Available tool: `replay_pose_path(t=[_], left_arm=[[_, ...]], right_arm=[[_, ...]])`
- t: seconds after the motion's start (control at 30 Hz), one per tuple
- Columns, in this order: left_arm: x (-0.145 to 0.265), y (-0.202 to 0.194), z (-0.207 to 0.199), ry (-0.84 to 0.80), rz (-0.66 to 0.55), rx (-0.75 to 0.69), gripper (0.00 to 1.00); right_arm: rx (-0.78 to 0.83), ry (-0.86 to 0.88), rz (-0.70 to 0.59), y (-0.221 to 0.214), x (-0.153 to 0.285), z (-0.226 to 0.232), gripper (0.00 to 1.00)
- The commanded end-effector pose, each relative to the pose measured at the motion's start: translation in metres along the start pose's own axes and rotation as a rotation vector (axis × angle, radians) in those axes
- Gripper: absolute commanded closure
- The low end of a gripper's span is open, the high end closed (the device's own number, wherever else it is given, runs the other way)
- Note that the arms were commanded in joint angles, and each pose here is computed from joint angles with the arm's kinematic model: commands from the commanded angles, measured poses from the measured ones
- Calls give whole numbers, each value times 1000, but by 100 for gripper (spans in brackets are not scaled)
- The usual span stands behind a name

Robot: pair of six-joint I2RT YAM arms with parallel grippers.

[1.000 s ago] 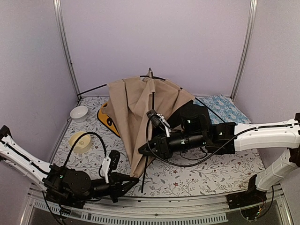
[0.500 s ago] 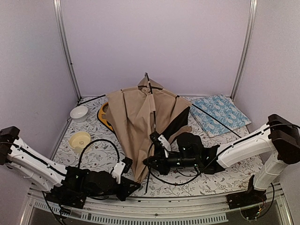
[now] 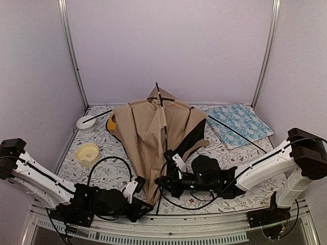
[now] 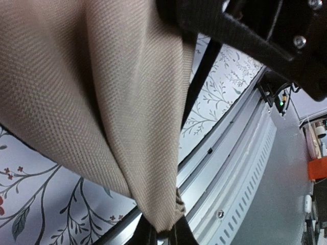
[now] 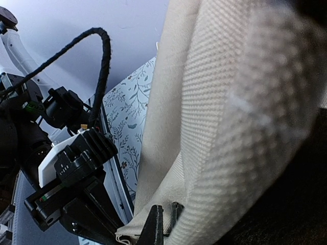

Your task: Set up the pet tent

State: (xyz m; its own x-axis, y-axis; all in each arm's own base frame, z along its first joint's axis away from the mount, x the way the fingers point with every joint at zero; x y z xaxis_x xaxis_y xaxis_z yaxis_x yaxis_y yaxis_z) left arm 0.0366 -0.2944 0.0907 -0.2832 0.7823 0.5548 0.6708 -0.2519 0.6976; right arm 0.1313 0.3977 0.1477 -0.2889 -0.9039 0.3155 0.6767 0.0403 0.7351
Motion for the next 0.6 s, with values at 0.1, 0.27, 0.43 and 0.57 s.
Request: replay_pose_path(t=[0.1, 0.27, 0.43, 0.57], left_arm=[[6, -73, 2, -68, 351, -57, 100], [5, -77, 3, -72, 360, -60, 100], [6, -80, 4, -66, 366, -57, 100], [7, -81, 6, -64, 366, -58, 100]], right_arm=[[-78, -230, -133, -3, 1, -42, 100], [-97, -221, -99, -13, -3, -41, 91], [-123, -193, -68, -17, -1, -34, 64], [-162, -169, -27, -28, 3, -32, 58]])
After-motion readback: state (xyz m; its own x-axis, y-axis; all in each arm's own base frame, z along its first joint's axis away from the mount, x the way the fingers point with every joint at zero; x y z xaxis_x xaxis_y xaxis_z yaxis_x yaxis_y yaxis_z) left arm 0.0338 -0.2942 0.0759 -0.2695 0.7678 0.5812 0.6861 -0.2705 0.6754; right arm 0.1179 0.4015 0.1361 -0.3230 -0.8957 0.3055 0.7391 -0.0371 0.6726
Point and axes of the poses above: each gripper's point midway between its finger pads, its own x axis back along the fingers, its own z axis along the line the jaws close on, y = z × x, the point moved 5 cm from there along x, back along the fingers, and after that the axes turned 11 degrees about -x, right-handed, at the moved point
